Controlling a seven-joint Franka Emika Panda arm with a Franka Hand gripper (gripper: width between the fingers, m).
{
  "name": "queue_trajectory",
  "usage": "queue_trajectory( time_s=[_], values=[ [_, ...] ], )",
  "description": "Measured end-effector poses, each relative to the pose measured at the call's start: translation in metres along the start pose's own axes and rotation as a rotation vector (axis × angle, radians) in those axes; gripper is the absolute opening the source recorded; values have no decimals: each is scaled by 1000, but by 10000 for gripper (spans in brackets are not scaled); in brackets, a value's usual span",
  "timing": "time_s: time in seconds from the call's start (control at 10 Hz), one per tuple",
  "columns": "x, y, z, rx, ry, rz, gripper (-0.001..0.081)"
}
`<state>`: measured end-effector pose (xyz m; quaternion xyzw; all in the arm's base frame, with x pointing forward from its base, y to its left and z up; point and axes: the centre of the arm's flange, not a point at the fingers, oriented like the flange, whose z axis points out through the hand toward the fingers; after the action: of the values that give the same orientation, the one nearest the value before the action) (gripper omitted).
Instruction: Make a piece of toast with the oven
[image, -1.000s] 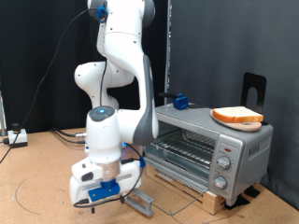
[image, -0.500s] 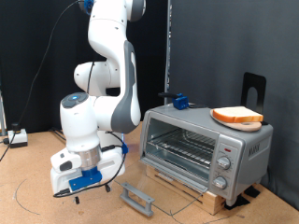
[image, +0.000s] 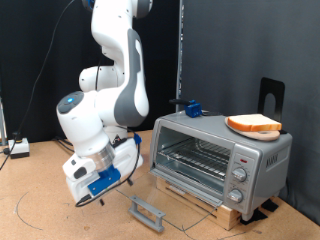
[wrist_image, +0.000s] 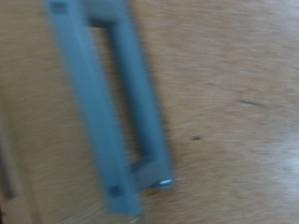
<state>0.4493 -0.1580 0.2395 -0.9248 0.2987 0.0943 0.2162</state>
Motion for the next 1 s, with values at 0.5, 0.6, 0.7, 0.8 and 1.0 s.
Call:
queue_trajectory(
  time_s=[0.5,0.6,0.7,0.8,1.0],
  values=[
    [-33,-25,-55,141,-109,-102,809],
    [-38,-29,-65,127,-102,-103,809],
    [-44,-33,-76,78,-78,-80,809],
    [-54,-38,-79,40,-47,-57,809],
    [-58,-43,-76,116,-82,-138,809]
  ],
)
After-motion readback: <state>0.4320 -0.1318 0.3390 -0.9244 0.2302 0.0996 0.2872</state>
